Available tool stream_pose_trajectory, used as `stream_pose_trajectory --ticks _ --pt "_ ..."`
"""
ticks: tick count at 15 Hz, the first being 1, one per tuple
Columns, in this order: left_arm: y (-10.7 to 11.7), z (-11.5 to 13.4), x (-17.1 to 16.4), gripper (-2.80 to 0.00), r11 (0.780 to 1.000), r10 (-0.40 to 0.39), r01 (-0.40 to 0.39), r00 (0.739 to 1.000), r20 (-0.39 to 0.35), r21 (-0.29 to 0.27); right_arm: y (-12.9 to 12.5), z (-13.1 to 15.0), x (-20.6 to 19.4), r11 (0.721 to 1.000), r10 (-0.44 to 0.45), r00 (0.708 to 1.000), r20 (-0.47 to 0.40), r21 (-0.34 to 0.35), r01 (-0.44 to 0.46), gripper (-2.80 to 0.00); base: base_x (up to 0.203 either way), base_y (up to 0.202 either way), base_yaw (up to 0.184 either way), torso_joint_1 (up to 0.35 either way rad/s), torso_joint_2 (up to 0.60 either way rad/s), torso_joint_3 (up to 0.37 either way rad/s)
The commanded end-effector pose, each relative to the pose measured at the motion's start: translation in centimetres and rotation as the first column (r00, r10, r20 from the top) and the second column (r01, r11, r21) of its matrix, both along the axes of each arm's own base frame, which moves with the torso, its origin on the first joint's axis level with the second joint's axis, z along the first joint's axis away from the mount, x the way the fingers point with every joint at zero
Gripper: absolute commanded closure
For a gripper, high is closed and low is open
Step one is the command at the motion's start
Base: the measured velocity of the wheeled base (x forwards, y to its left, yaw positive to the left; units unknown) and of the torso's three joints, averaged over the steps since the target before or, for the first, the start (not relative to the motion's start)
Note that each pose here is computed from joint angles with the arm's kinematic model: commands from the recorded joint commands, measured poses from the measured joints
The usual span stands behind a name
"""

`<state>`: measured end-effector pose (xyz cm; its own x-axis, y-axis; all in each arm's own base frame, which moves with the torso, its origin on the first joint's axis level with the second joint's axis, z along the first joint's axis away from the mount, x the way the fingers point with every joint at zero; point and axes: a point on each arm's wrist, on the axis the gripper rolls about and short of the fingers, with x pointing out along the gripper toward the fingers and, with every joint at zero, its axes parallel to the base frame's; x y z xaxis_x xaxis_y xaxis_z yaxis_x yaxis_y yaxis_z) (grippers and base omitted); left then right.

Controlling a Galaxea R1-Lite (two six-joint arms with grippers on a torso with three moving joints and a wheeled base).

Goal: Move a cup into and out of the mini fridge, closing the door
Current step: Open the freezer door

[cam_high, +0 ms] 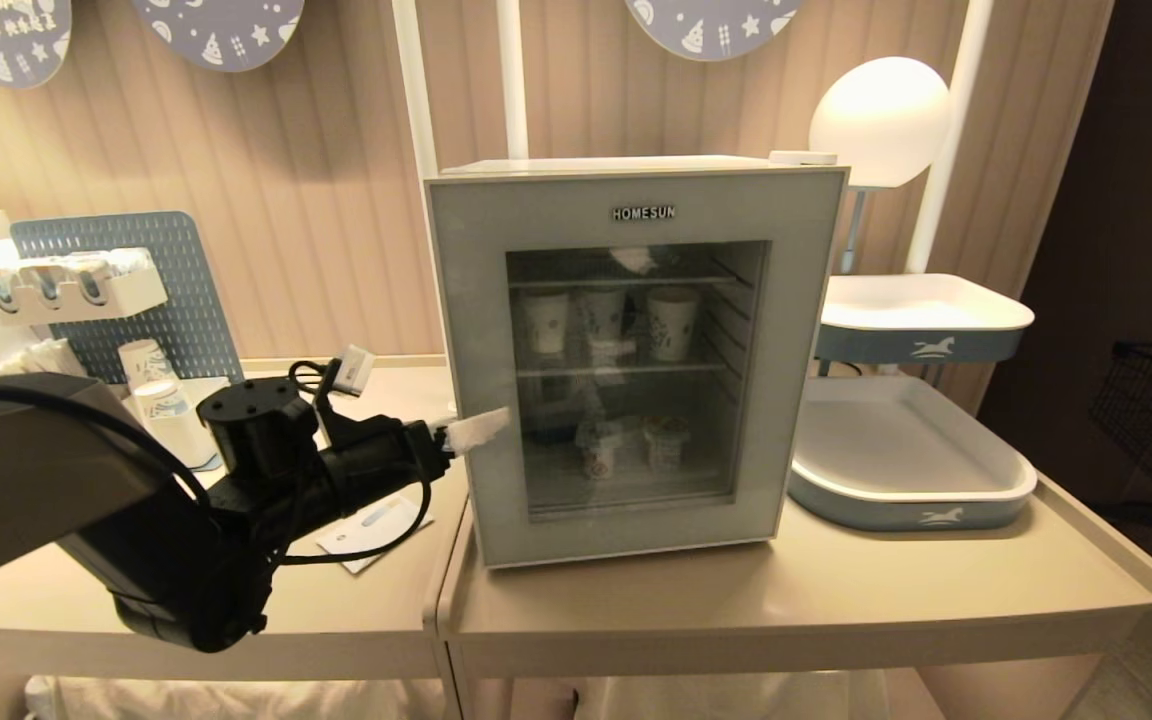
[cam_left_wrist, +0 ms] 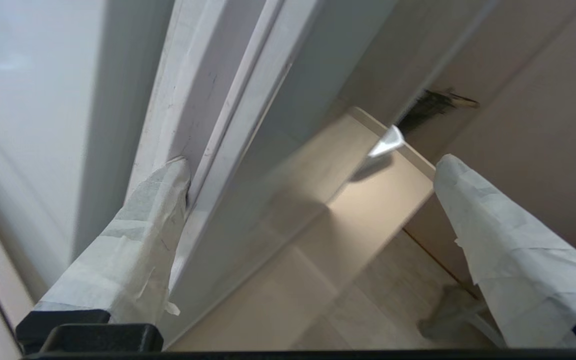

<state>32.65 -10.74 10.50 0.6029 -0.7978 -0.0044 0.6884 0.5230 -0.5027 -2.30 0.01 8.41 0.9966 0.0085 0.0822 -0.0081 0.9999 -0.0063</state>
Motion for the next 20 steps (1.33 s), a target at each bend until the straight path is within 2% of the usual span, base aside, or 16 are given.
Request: stream_pose_trajectory --ticks 1,5,9,11,14,17,20 --pt "0.2 1.4 -1.0 -2.80 0.999 -0.031 0.031 0.999 0.033 -0.020 0.0 -1.0 0.3 1.000 0.001 0.999 -0.037 0.000 -0.001 0.00 0.000 0.000 0.000 0.000 0.00 0.000" --pt "0.6 1.8 -2.7 -2.80 0.999 -0.044 0.044 0.999 0.019 -0.019 0.0 -1.0 0.3 1.000 0.001 0.999 -0.036 0.000 -0.001 0.00 0.000 0.000 0.000 0.000 0.00 0.000" --pt "1.5 1.9 -6.5 -2.80 0.993 -0.111 0.111 0.994 -0.015 -0.029 0.0 -1.0 0.3 1.000 0.001 0.999 -0.036 0.000 -0.001 0.00 0.000 0.000 0.000 0.000 0.00 0.000" --pt "1.9 2.2 -7.8 -2.80 0.992 -0.124 0.124 0.992 0.008 -0.038 0.0 -1.0 0.3 1.000 0.001 0.999 -0.036 0.000 -0.001 0.00 0.000 0.000 0.000 0.000 0.00 0.000" --pt "2.7 1.6 -6.7 -2.80 0.995 -0.084 0.082 0.996 -0.031 -0.055 0.0 -1.0 0.3 1.000 0.001 0.999 -0.036 0.000 -0.001 0.00 0.000 0.000 0.000 0.000 0.00 0.000" --pt "3.5 -0.6 -4.0 -2.80 0.999 -0.025 0.021 0.996 -0.082 -0.042 0.0 -1.0 0.3 1.000 0.001 0.999 -0.037 0.000 -0.001 0.00 0.000 0.000 0.000 0.000 0.00 0.000" --pt "5.1 -1.4 -2.4 -2.80 0.998 0.042 -0.045 0.995 -0.092 -0.038 0.0 -1.0 0.3 1.000 0.001 0.999 -0.036 0.000 -0.001 0.00 0.000 0.000 0.000 0.000 0.00 0.000"
